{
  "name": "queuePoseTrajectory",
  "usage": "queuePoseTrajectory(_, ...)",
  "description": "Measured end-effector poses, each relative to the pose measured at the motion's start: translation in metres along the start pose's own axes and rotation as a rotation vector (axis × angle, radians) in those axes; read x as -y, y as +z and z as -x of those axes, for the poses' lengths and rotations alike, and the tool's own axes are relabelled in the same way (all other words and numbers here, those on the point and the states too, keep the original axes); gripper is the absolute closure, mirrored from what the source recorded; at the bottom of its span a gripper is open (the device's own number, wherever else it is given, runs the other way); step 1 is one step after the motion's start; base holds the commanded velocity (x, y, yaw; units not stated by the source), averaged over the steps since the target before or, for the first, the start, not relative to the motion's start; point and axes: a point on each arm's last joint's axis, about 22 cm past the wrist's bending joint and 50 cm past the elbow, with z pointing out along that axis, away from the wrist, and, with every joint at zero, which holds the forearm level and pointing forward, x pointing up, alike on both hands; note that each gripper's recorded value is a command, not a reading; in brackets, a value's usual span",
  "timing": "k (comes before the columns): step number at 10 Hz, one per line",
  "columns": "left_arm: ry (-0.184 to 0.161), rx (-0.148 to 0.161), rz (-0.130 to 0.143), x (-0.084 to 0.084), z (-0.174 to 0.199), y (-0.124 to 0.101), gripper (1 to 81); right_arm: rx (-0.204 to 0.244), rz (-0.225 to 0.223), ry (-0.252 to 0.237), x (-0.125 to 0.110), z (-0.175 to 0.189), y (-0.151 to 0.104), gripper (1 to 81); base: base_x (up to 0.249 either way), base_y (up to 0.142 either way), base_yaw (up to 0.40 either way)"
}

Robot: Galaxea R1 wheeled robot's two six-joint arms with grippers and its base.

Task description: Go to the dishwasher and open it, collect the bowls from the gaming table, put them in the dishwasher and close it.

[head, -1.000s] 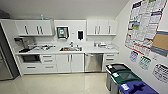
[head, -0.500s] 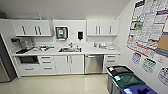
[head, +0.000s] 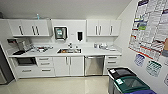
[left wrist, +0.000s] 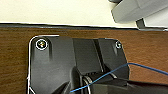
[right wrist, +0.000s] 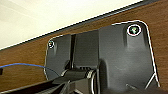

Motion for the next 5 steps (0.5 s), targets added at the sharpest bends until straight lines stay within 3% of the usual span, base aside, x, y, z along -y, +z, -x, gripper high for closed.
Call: queuePoseTrajectory(5, 0.000, 0.001, 0.000, -0.0003, 0.0002, 0.0002, 1.0, 0.000, 0.003, 0.000, -0.0016, 0.0001, -0.0002, 1.0, 0.137, 0.000, 0.000)
